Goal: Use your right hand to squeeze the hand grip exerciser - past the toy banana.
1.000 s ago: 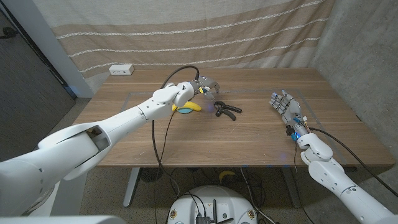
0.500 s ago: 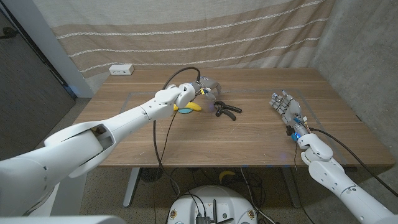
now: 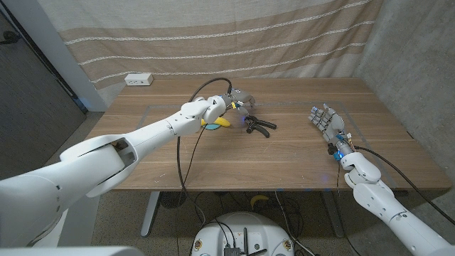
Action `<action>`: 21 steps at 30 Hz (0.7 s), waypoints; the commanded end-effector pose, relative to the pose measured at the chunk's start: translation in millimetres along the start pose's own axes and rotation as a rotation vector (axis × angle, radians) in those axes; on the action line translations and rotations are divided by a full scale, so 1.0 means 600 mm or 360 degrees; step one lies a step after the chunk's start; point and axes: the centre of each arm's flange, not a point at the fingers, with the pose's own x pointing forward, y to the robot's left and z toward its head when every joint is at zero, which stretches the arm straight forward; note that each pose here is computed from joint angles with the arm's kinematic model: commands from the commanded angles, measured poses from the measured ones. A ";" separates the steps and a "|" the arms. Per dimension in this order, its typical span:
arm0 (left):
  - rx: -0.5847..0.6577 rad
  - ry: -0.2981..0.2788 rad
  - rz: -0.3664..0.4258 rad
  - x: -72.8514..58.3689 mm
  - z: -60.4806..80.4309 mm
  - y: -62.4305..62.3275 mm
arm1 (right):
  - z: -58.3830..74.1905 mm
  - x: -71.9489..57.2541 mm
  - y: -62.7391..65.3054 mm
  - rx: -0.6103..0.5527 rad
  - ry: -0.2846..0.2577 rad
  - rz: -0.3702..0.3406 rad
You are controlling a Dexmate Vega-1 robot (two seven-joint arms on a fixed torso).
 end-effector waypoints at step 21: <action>0.0026 -0.0069 -0.0123 0.038 0.013 -0.022 | -0.003 0.007 -0.009 0.0011 0.0008 -0.0013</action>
